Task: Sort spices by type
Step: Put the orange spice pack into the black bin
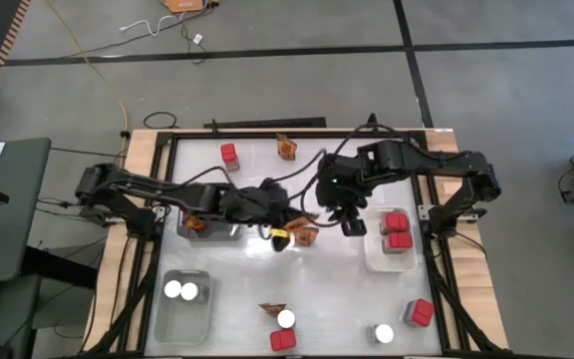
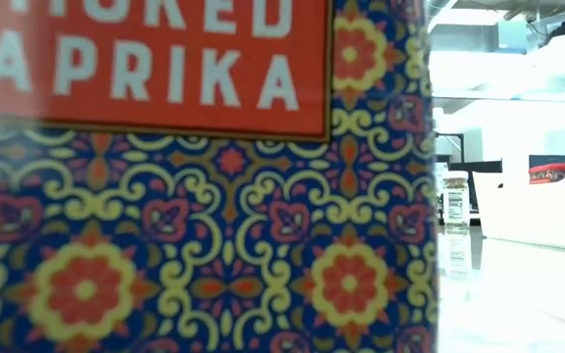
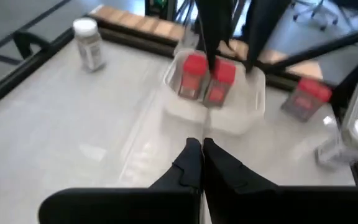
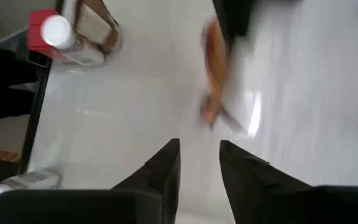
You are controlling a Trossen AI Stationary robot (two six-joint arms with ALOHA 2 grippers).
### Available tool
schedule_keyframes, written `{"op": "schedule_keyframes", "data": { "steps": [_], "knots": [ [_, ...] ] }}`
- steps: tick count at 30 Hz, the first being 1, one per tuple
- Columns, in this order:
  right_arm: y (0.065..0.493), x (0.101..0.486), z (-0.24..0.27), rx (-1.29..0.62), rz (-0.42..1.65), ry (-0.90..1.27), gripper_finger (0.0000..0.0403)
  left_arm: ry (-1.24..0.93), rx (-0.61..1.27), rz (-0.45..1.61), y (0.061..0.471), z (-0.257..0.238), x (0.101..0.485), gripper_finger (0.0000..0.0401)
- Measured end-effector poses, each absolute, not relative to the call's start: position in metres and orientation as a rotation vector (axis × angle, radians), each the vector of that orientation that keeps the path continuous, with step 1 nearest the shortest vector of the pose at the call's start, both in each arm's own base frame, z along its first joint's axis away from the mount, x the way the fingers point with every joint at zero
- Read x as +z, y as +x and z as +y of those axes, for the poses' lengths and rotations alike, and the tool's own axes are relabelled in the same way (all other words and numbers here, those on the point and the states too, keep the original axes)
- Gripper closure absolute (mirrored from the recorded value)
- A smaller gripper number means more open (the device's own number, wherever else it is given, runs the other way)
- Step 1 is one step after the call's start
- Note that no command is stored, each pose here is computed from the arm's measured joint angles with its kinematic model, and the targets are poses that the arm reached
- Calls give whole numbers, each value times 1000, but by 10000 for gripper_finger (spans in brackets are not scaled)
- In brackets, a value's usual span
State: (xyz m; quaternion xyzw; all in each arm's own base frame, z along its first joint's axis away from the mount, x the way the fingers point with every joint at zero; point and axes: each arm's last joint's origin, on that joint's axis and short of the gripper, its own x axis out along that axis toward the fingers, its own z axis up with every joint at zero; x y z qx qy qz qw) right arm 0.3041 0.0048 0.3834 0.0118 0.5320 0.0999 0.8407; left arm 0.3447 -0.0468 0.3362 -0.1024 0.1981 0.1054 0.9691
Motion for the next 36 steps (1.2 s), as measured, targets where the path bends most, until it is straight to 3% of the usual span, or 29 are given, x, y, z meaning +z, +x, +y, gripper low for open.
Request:
{"op": "schedule_keyframes", "data": {
  "steps": [6,18,28,36],
  "knots": [
    [297,379,2,171,1156,80,266,-233,297,327,291,-54,329,401],
    [277,365,11,86,979,269,275,-312,370,157,183,-49,292,401],
    [290,341,25,53,863,444,275,-280,363,132,140,-41,257,401],
    [296,342,26,-2,804,562,275,-249,346,139,119,-37,228,401]
  ]
}}
